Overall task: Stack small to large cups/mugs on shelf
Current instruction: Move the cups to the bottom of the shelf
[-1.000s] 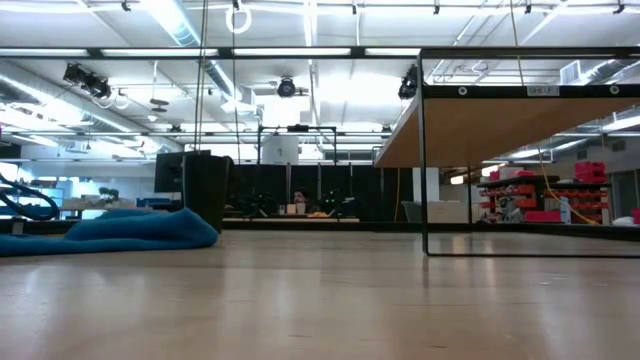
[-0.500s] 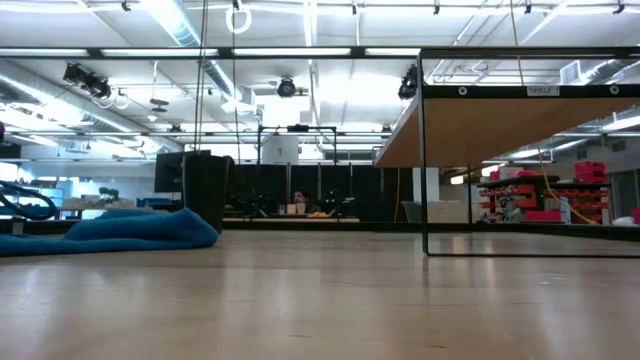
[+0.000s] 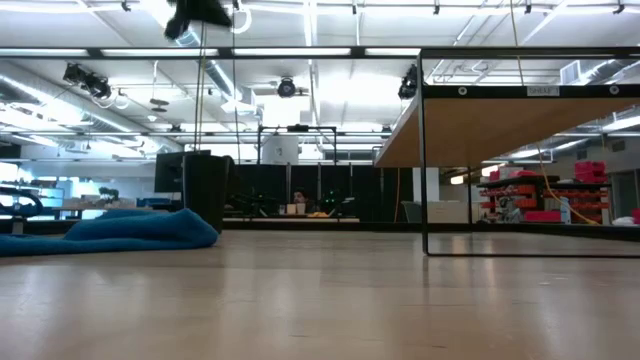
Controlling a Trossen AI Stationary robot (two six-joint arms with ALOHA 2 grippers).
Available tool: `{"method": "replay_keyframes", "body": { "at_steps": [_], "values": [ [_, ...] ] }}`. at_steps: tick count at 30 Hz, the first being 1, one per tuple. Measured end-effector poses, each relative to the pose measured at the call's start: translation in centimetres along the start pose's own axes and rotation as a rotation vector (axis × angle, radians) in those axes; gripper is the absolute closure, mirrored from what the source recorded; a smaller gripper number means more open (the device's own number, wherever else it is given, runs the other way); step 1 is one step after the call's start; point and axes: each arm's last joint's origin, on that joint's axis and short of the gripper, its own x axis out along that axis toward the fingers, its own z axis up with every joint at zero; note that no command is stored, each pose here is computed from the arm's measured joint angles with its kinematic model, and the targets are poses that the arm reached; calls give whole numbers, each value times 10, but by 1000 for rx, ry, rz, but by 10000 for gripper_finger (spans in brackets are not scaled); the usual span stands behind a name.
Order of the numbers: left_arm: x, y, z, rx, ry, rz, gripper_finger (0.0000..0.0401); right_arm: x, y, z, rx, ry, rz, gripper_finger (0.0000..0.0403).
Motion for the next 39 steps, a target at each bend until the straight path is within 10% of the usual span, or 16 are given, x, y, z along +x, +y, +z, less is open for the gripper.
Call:
{"method": "replay_keyframes", "body": {
  "at_steps": [11, 39],
  "values": [
    [77, 78, -29, -199, 584, 283, 298, 1, -8, -14, 63, 98, -159, 307],
    [147, 110, -55, -188, 825, 418, 248, -1, -11, -21, 94, 149, -215, 307]
  ]
}}
